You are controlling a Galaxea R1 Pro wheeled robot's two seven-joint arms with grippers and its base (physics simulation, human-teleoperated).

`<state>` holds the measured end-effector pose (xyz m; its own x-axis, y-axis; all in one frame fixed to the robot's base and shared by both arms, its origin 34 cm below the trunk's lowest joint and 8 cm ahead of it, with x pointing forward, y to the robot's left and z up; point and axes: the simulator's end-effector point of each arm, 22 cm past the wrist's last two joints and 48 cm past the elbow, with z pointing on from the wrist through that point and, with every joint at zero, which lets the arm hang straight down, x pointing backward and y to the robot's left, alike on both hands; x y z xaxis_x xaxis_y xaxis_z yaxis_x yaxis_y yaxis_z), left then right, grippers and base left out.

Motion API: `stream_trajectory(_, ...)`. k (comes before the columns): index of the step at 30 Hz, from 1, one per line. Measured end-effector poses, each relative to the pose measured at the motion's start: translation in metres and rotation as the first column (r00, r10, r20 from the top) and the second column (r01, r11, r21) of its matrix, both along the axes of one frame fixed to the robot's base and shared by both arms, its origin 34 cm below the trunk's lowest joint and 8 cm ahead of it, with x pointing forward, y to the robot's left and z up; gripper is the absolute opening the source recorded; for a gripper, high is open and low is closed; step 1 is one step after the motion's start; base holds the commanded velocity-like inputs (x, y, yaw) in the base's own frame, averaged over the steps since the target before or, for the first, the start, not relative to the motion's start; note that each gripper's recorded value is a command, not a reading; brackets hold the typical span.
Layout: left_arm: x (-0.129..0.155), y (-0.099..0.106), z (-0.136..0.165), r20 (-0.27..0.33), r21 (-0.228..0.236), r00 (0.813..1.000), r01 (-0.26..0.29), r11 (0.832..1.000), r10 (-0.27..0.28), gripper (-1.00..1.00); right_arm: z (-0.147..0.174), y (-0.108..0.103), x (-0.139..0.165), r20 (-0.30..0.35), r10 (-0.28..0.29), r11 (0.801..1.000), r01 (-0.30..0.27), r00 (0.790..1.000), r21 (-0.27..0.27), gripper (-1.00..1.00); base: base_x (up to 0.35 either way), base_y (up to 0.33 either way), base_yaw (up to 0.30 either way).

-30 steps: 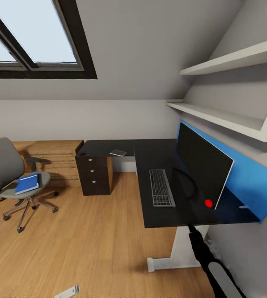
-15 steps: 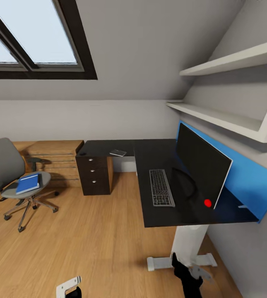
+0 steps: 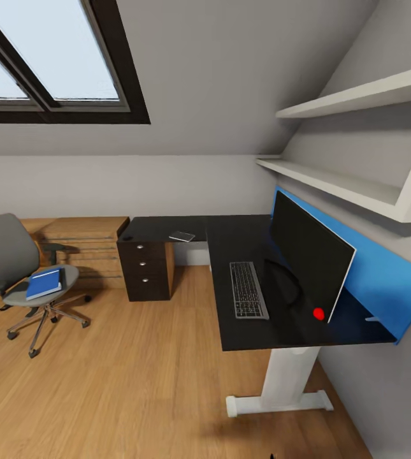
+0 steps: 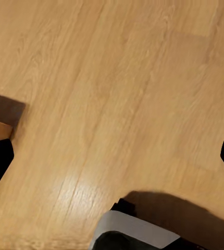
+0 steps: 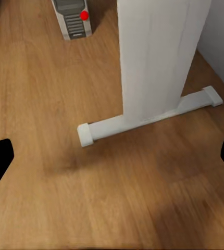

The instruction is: In the bedroom, organize the workspace by keeping the computer under the desk, ensuring the monitor is on the desk, placing the keyboard on the desk next to the monitor, placing the mouse on the desk next to the keyboard, moving the folder from the swivel chair onto the desk next to the mouse, stacking the notebook on top of the folder with the pen on top of the notebook, and positioning the swivel chair next to the desk.

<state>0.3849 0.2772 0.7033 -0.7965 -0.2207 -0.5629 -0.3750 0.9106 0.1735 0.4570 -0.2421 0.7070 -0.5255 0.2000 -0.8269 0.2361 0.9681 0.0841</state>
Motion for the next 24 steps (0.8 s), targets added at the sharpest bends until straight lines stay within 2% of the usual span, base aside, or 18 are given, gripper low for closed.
stream_trajectory(4,-0.006,-0.001,-0.004,-0.01,0.004,1.0,0.008,1.0,-0.007,1.0,0.0,0.008,0.0,0.001,0.036,0.999,-0.036,0.999,-0.004,1.0,-0.002,0.002,0.0)
stream_trajectory(5,-0.005,-0.002,-0.003,0.003,0.007,1.0,0.012,1.0,-0.012,1.0,0.001,0.014,0.001,0.003,0.064,0.998,-0.064,0.998,-0.009,1.0,-0.053,0.164,0.0)
stream_trajectory(6,-0.003,-0.005,-0.002,0.027,0.012,0.999,0.019,1.0,-0.02,1.0,0.001,0.026,0.001,0.004,0.122,0.992,-0.122,0.992,-0.018,1.0,-0.043,0.192,0.0)
stream_trajectory(10,-0.001,-0.007,-0.001,0.042,0.015,0.999,0.026,1.0,-0.026,1.0,0.001,0.037,0.0,0.002,0.173,0.985,-0.173,0.985,-0.025,1.0,-0.014,0.269,0.0)
stream_trajectory(17,-0.002,-0.006,-0.001,0.043,0.016,0.999,0.024,1.0,-0.025,1.0,-0.001,0.048,-0.004,-0.004,0.185,0.983,-0.185,0.983,-0.016,1.0,-0.001,0.311,0.0)
stream_trajectory(18,-0.003,-0.005,-0.002,0.039,0.017,0.999,0.024,1.0,-0.025,1.0,-0.001,0.049,-0.004,-0.004,0.185,0.983,-0.185,0.983,-0.015,1.0,0.138,0.31,0.2)
stream_trajectory(19,-0.019,-0.001,-0.012,0.0,0.025,1.0,0.022,0.999,-0.022,1.0,0.0,0.048,-0.004,-0.005,0.183,0.983,-0.183,0.983,-0.016,1.0,0.158,0.308,0.228)
stream_trajectory(24,-0.021,0.0,-0.014,-0.005,0.028,1.0,0.024,0.999,-0.024,1.0,0.0,0.049,-0.004,-0.004,0.181,0.983,-0.181,0.983,-0.016,1.0,0.211,0.278,0.261)
